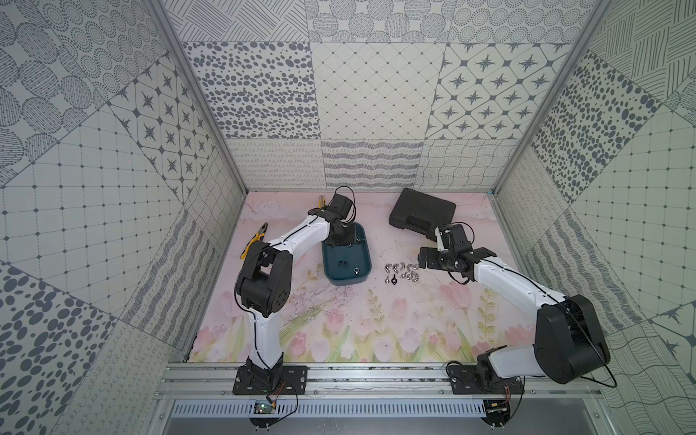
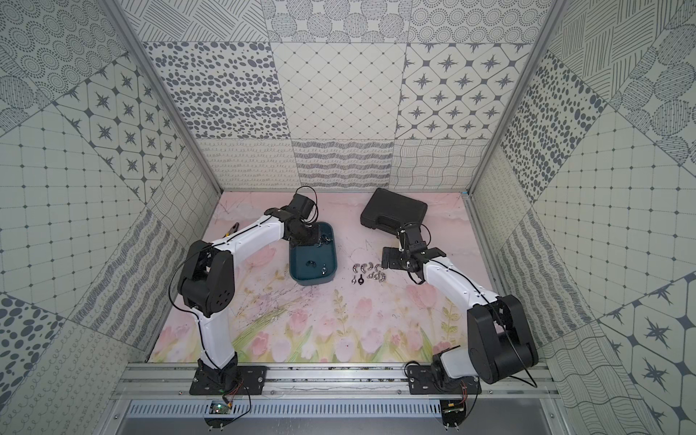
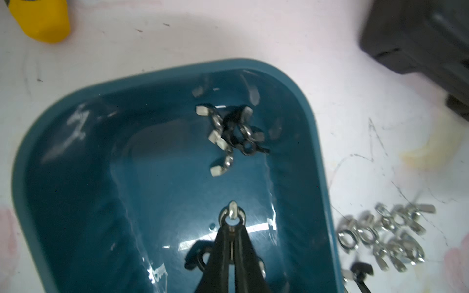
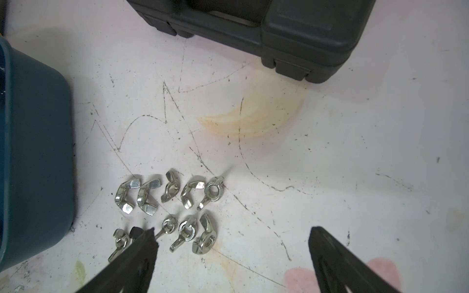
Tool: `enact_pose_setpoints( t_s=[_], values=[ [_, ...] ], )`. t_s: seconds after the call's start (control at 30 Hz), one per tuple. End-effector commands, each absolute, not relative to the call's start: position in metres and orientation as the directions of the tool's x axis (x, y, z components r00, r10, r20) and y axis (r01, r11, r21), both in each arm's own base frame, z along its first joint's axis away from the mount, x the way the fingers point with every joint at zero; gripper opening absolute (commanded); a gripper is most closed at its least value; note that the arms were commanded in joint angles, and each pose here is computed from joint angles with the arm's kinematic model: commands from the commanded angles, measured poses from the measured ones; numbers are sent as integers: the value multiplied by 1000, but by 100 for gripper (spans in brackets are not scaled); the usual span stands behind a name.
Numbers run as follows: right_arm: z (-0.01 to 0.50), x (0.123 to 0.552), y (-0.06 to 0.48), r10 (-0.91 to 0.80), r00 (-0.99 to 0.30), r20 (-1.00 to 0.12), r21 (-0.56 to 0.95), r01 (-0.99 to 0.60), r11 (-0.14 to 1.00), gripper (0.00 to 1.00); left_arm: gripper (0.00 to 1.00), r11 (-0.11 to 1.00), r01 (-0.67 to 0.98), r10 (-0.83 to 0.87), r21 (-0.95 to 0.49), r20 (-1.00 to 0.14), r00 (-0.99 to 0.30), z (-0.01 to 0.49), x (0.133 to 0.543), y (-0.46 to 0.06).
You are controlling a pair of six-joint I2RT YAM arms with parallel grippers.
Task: Take out the wing nut from the storage box
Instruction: Pick up the wing nut from the storage box, then place the wing nut at the center of the board.
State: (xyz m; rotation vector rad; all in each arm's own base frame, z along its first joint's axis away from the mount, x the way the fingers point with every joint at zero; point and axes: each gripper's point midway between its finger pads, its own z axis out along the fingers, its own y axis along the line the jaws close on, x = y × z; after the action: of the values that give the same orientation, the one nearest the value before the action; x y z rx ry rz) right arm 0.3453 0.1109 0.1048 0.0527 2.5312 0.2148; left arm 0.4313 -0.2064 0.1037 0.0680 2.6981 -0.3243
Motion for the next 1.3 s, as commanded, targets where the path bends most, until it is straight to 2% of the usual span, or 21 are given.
enact_pose_setpoints(
  t_s=[0.0, 0.23, 0.53, 0.83, 1.27],
  values=[
    [120, 350, 112, 106, -797, -595, 180, -3, 984, 97, 2, 970, 125, 24, -209, -431, -902, 126, 398, -224],
    [117, 345, 107, 110, -802, -587, 175, 6, 985, 97, 2, 950, 252, 147, -185, -449, -882, 134, 344, -272],
    [117, 338, 102, 115, -801, -587, 170, 17, 985, 97, 2, 926, 345, 267, -154, -381, -885, 94, 286, -329],
    [114, 335, 102, 110, -808, -579, 170, 12, 985, 97, 2, 928, 331, 263, -170, -328, -907, 57, 269, -342],
    [113, 338, 103, 104, -810, -577, 170, 6, 985, 97, 2, 940, 316, 265, -130, -304, -915, 31, 274, -346]
  ],
)
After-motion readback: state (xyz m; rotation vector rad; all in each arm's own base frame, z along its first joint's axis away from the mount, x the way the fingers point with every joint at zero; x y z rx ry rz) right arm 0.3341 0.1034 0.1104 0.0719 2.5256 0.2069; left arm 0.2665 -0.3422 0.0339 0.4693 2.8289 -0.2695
